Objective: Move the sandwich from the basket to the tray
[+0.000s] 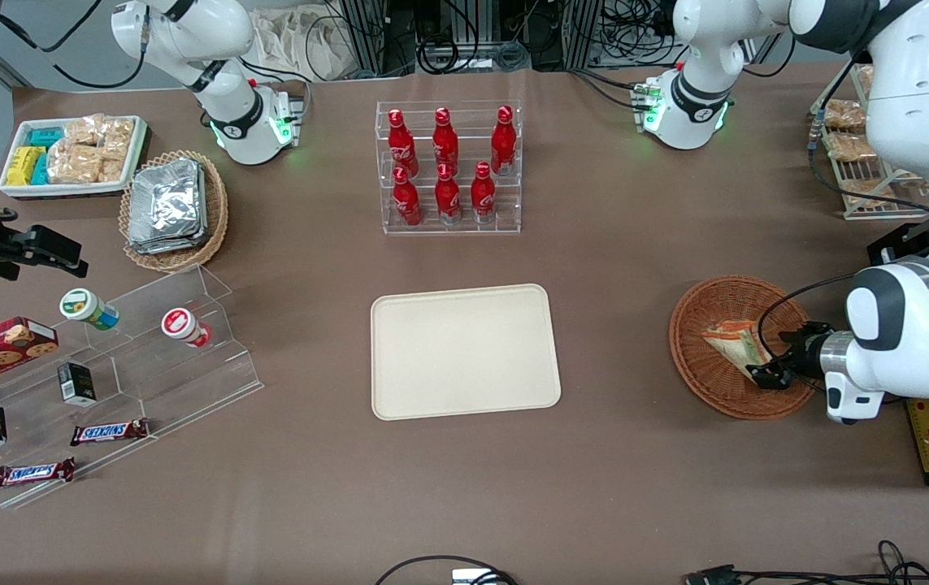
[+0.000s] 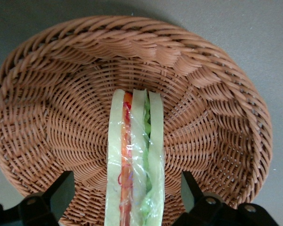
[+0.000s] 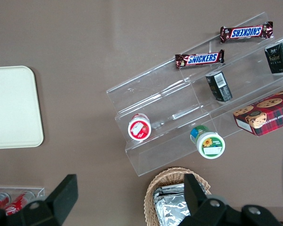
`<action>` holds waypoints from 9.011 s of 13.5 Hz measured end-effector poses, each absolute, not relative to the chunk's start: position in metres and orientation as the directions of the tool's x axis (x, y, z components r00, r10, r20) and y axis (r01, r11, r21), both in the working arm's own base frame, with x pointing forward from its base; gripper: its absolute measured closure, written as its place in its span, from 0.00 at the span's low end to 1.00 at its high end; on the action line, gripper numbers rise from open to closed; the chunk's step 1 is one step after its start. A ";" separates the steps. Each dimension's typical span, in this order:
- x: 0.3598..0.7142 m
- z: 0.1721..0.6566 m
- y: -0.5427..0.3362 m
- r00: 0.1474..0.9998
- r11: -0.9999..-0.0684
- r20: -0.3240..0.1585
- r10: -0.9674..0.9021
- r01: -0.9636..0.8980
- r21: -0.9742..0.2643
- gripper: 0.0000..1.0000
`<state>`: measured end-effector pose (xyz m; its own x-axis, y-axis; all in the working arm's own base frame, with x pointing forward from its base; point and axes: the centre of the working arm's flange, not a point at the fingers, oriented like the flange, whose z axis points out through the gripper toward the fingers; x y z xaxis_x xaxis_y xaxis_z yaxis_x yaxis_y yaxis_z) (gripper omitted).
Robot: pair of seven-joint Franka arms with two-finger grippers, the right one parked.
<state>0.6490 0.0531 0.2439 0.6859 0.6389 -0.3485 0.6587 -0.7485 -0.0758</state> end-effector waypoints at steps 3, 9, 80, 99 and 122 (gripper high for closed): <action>0.647 0.229 0.047 0.674 -0.742 -0.369 0.640 0.667 -0.070 0.00; 0.635 0.196 0.036 0.666 -0.734 -0.367 0.649 0.675 -0.073 0.01; 0.607 0.585 -0.083 0.973 -0.977 -0.170 0.158 0.178 0.115 0.00; 0.550 0.575 -0.055 0.995 -0.998 -0.088 0.048 0.044 -0.050 0.00; 0.543 0.591 -0.024 0.997 -0.999 -0.071 0.021 0.017 -0.048 0.00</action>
